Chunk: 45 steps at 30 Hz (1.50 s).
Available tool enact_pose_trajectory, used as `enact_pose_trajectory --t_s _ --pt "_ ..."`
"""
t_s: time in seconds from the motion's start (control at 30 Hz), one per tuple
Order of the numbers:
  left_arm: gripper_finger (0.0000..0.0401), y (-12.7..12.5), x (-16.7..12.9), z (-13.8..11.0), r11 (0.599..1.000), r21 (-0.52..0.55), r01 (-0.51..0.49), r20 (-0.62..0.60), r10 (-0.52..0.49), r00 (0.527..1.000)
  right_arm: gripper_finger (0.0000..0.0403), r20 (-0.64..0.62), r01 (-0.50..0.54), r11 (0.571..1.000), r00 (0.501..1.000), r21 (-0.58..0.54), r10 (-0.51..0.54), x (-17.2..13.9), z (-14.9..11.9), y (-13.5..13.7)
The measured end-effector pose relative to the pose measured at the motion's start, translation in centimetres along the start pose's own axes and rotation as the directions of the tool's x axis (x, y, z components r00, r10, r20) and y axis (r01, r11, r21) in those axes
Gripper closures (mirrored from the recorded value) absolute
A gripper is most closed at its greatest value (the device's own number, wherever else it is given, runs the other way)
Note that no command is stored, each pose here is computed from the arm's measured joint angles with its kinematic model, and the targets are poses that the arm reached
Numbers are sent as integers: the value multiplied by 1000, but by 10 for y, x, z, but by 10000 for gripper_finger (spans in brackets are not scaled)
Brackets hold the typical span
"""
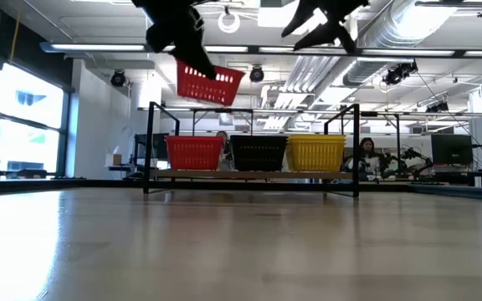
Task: Stack baskets on shelf by color
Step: Stack the red bin on the red bins on the shelf
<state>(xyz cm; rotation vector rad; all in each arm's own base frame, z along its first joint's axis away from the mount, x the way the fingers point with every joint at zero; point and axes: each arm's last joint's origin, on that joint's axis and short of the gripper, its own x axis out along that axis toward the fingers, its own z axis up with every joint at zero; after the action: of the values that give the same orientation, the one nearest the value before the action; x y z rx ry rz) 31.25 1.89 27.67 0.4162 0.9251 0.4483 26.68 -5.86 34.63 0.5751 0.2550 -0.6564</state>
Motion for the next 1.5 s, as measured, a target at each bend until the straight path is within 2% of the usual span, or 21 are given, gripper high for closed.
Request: enact_pose_trajectory --t_s 0.23,0.3,0.47,0.63,0.8,0.93,1.2,1.4,1.5 --pt "401 31 -10 -15 993 -109 37 65 -30 997 245 108 3 994 994 -112 9 -31 25 -15" --pt "401 37 -9 -27 992 -107 68 63 -62 996 245 134 13 993 991 -119 3 -37 31 -20" --pt "401 55 -8 -40 984 -116 134 168 -114 979 245 178 43 990 984 -133 -19 -48 41 -30" --pt "401 71 3 -53 984 -110 142 177 -121 977 245 181 43 985 983 -166 -12 -49 46 -37" --pt "401 85 14 -60 987 -76 144 168 -130 977 245 157 19 986 988 -165 7 -47 50 -45" --pt "401 94 19 -64 977 -88 195 201 -174 964 245 147 16 987 989 -159 7 -46 52 -50" --pt "401 106 26 -72 979 -23 205 204 -196 959 245 163 46 990 986 -135 -23 -45 57 -57" --pt "401 115 38 -84 975 -58 216 148 -206 967 245 165 44 995 986 -95 -28 -45 57 -58" --pt "401 118 41 -87 976 -41 213 135 -206 969 245 172 57 994 984 -92 -40 -45 57 -58"
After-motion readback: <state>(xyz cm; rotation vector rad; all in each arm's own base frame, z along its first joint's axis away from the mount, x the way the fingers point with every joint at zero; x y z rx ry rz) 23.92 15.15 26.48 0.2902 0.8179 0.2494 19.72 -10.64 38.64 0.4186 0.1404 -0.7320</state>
